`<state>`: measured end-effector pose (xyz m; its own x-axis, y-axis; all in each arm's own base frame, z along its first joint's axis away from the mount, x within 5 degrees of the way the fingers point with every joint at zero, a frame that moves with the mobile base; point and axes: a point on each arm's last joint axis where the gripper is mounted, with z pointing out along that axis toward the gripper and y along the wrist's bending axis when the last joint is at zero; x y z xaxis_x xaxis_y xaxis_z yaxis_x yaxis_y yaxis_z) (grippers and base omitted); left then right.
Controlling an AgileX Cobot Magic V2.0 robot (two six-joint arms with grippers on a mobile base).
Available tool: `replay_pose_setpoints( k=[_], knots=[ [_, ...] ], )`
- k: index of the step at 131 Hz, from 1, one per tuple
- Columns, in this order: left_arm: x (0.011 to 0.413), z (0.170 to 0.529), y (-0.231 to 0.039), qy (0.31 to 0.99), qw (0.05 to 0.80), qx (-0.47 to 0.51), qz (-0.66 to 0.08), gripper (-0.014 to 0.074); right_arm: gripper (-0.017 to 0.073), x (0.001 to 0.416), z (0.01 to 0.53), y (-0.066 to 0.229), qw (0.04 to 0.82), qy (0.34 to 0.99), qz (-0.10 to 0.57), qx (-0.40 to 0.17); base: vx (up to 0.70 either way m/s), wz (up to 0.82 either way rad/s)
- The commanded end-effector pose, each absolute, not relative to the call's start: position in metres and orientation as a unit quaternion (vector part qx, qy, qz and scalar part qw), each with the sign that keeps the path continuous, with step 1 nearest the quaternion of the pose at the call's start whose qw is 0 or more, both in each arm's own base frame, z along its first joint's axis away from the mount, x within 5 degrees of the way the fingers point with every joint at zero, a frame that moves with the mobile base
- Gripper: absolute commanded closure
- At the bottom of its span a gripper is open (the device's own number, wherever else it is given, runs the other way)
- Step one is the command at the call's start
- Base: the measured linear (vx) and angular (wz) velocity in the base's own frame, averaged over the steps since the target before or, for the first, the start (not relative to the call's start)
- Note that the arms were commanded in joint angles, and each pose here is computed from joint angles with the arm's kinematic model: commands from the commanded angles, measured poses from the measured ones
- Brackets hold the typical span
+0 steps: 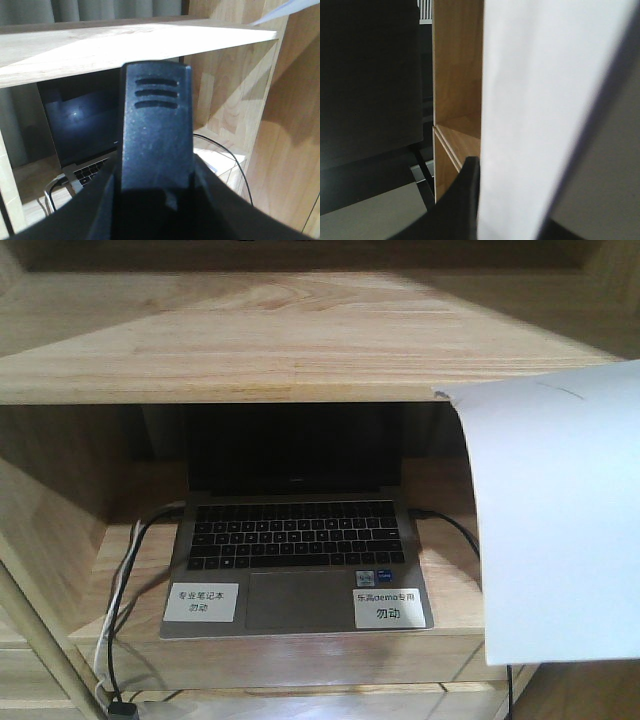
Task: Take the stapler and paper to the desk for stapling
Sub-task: 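Pull the white paper off the shelf with the right gripper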
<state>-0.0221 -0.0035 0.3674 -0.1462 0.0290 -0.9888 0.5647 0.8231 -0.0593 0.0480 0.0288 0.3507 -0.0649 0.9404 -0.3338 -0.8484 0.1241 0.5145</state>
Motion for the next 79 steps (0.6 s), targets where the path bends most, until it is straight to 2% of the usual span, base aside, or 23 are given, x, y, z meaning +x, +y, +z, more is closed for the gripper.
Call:
replay_pose_setpoints(
  k=[1, 79],
  knots=[
    [-0.0214, 0.3842, -0.0037, 0.689, 0.659, 0.190, -0.235, 0.0600, 0.0561, 0.0452, 0.3600, 0.0282, 0.688, 0.297, 0.660, 0.060, 0.00, 0.00],
    [-0.0214, 0.3842, -0.0037, 0.689, 0.659, 0.190, -0.235, 0.0600, 0.0561, 0.0452, 0.3599, 0.0285, 0.688, 0.298, 0.659, 0.059, 0.00, 0.00]
  ],
)
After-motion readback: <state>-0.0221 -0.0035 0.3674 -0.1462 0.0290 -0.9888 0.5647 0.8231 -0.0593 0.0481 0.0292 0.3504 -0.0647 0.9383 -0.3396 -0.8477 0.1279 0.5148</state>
